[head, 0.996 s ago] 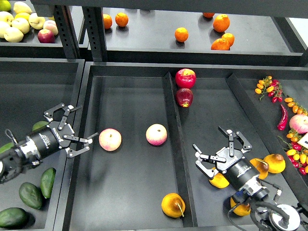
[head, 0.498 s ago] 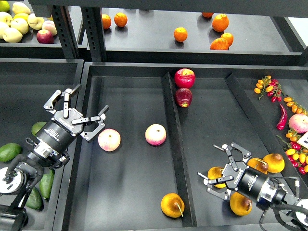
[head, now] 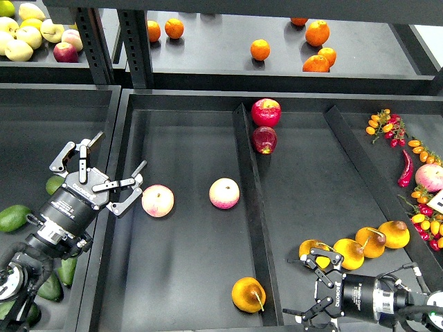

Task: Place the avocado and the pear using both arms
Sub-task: 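Lower the right gripper to the yellow pear beside the divider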

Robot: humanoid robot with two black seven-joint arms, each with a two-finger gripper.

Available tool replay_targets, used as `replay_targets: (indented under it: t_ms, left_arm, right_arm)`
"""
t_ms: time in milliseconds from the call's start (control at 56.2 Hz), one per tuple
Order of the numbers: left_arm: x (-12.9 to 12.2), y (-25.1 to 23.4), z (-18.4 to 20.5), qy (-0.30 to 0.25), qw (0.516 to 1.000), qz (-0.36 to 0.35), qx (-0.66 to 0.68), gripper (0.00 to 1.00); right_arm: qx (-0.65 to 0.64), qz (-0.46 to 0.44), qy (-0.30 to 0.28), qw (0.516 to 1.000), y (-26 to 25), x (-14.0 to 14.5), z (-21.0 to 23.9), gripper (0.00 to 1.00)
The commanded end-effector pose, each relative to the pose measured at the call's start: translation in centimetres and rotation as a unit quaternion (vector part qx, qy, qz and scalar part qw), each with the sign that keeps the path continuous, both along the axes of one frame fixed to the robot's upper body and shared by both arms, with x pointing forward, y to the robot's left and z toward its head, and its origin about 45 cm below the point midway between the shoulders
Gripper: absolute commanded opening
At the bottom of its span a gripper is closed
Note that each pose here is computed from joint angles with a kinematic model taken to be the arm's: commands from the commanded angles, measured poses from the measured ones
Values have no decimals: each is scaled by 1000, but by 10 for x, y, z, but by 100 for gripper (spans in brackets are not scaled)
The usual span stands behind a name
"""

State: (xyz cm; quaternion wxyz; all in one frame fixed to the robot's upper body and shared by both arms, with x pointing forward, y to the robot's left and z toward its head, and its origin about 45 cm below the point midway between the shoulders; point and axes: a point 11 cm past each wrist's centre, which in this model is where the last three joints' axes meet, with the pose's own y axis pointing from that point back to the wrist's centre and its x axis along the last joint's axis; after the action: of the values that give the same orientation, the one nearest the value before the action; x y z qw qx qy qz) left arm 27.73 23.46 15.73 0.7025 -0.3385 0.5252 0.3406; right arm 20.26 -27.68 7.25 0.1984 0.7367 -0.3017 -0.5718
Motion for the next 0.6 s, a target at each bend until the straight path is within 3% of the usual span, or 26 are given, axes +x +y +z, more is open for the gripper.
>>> replay_targets:
  t_ms: [0, 587]
  left_arm:
    - [0, -1, 0, 1, 1000, -2, 0, 99]
    - [-2, -6, -2, 3, 1000, -10, -1, 99]
  right_arm:
    - [7, 1, 1, 1000, 8, 1, -2, 100]
    - [14, -6, 19, 1000, 26, -4, -21, 100]
